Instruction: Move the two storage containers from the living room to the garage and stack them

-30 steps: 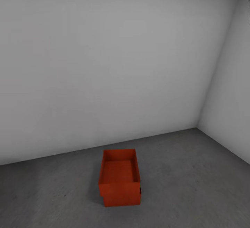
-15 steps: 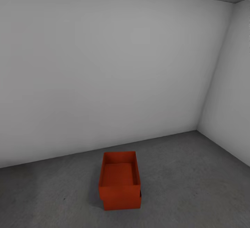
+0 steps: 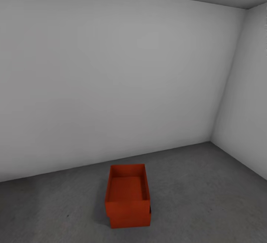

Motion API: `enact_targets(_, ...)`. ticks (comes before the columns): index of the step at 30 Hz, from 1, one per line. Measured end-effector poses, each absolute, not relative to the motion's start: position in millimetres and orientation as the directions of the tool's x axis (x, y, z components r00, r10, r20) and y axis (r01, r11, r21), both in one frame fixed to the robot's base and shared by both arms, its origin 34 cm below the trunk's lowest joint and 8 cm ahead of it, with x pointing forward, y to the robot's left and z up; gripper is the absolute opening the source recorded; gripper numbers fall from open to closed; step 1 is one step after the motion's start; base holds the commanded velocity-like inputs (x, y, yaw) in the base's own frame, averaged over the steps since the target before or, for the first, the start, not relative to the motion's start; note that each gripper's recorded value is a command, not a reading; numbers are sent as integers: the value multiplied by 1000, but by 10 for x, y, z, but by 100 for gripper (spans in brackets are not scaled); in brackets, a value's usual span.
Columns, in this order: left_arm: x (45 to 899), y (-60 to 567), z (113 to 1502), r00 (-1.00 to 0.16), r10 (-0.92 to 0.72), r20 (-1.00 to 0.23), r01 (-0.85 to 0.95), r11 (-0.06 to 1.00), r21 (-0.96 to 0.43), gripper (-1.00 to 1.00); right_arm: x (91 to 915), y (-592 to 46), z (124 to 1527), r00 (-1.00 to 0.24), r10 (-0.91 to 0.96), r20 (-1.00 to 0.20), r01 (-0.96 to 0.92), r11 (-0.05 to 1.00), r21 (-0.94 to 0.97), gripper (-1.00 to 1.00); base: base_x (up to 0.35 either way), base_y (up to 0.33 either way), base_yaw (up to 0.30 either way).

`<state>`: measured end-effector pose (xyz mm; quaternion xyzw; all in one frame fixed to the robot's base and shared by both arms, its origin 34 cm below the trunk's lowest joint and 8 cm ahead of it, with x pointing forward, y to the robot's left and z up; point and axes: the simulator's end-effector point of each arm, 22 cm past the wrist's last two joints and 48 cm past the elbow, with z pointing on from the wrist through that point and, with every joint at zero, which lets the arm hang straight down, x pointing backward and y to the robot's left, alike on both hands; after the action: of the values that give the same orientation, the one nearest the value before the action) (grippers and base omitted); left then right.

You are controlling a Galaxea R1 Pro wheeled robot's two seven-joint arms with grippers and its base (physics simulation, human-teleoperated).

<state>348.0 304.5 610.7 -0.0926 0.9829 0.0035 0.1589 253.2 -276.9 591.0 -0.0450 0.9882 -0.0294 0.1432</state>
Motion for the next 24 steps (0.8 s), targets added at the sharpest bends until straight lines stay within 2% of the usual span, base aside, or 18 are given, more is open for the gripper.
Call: enact_targets(24, 3618, 3045, 6197, -919, -181, -350, -182, 983, -30, 100, 2679, -2768, 5963, -943, -97, -318, -78, 994, -74, 100, 0, 0, 0)
